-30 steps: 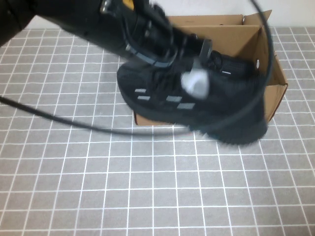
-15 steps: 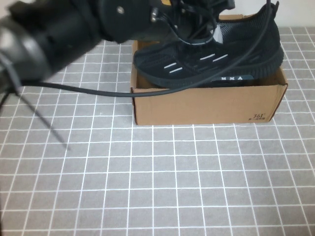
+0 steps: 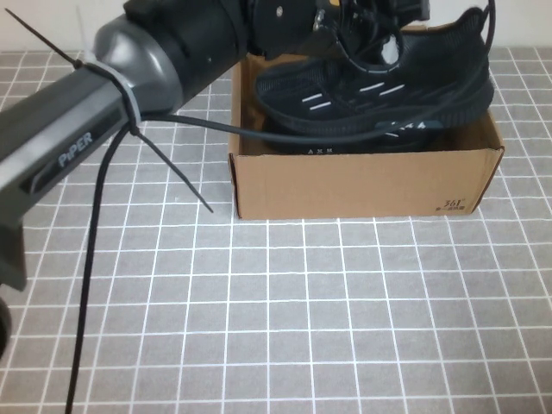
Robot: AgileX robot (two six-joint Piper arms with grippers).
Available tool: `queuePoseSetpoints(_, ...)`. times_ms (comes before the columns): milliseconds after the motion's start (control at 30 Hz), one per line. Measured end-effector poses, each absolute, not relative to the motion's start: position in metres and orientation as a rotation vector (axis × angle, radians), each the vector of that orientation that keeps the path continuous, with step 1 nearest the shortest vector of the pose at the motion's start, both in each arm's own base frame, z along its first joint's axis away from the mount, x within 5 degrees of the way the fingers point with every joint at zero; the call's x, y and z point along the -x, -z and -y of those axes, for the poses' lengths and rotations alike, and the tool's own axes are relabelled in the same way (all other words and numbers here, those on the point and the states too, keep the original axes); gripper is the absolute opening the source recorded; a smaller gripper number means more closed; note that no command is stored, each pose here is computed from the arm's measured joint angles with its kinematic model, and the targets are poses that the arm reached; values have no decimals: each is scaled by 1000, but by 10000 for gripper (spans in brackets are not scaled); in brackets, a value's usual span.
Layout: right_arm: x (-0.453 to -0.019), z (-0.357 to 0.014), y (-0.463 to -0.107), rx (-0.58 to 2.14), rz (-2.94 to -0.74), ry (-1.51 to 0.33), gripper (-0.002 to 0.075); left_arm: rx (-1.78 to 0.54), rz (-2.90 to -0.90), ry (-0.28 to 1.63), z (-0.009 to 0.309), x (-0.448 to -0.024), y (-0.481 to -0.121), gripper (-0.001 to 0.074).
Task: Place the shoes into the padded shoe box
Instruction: Place the shoe in the shoe box
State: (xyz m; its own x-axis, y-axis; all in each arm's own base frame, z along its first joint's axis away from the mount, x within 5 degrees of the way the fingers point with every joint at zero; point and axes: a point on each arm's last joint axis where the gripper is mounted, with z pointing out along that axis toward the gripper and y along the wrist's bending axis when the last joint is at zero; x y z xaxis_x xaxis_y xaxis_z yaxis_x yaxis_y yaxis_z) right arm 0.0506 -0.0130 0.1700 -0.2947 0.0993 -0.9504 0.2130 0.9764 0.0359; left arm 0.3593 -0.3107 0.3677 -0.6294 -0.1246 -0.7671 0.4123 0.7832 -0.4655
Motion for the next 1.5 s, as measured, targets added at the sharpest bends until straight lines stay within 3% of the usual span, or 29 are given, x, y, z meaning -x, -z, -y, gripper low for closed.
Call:
queuePoseSetpoints(267, -51, 13, -170, -226, -1873, 114, -8, -265, -2140, 685, 312, -368, -351, 3)
queuePoseSetpoints(600, -51, 13, -170, -224, -1873, 118, -8, -186, -2116, 741, 322, -380, -332, 3)
queuePoseSetpoints(1067, -50, 15, -170, -200, -1874, 157, -8, -163, -2053, 779, 323, -386, -333, 3)
queuePoseSetpoints(1500, -50, 15, -170, -199, -1874, 157, -8, -165, -2137, 735, 321, -384, -326, 3)
